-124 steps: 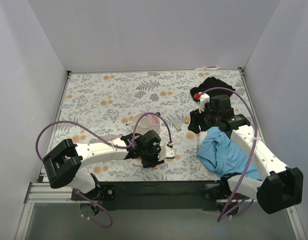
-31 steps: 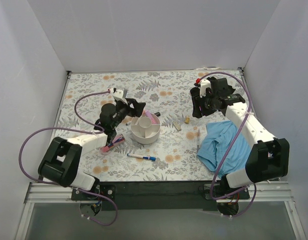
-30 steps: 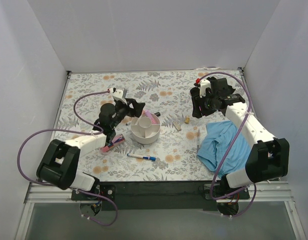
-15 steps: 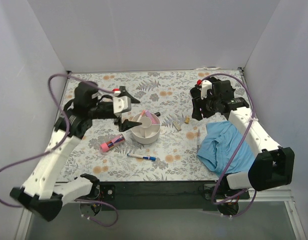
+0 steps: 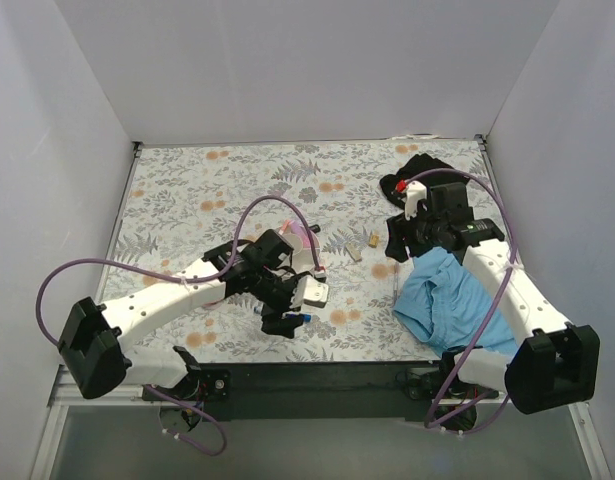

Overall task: Sort the stationery into containers
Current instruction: Pick up the pen from the center of the board, then place the pen in the storage box, then pick up the pen from the center of the board.

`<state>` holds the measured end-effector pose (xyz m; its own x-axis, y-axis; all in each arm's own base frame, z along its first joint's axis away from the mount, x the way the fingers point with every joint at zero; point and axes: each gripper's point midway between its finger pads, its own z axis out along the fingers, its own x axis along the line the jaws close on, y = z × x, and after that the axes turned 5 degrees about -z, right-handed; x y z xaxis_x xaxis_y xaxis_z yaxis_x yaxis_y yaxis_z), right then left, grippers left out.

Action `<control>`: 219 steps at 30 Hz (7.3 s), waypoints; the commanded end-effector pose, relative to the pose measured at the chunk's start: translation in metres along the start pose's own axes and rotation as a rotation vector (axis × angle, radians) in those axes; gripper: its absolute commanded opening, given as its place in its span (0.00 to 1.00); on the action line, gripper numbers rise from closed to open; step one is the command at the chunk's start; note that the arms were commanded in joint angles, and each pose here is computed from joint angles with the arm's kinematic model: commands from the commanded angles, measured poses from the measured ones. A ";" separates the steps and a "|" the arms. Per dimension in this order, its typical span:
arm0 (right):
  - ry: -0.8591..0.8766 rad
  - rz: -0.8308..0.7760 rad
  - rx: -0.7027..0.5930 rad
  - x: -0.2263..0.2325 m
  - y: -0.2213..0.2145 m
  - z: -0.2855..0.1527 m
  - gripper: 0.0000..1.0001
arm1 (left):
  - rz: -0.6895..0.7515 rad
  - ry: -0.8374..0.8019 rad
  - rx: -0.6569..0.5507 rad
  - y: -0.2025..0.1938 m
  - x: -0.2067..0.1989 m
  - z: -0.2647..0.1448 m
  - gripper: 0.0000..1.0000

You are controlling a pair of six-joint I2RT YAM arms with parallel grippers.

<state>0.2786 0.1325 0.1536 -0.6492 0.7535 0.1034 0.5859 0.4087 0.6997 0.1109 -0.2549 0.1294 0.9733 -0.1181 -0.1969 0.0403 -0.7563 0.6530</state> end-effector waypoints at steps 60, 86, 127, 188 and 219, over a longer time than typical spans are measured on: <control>-0.052 0.017 0.005 -0.005 -0.013 -0.009 0.66 | -0.139 0.887 -0.999 0.177 0.123 -0.226 0.00; -0.126 -0.038 0.083 -0.046 0.021 0.012 0.65 | -0.451 1.148 -1.285 0.071 0.229 -0.206 0.00; -0.091 -0.020 0.095 -0.041 0.011 0.022 0.65 | -0.477 1.048 -1.056 0.036 0.247 -0.141 0.60; -0.087 -0.025 0.115 -0.056 0.029 0.045 0.66 | -0.611 0.423 0.007 -0.132 0.271 -0.010 0.38; -0.138 -0.078 0.081 -0.060 0.044 0.031 0.66 | -0.490 0.758 -0.644 0.020 0.254 -0.188 0.00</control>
<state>0.3505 0.1205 0.1247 -0.6122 0.7905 0.0151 0.6443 0.4878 0.5890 0.4094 -0.1572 0.1587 0.6413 0.7480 -0.1709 0.5448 -0.2870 0.7879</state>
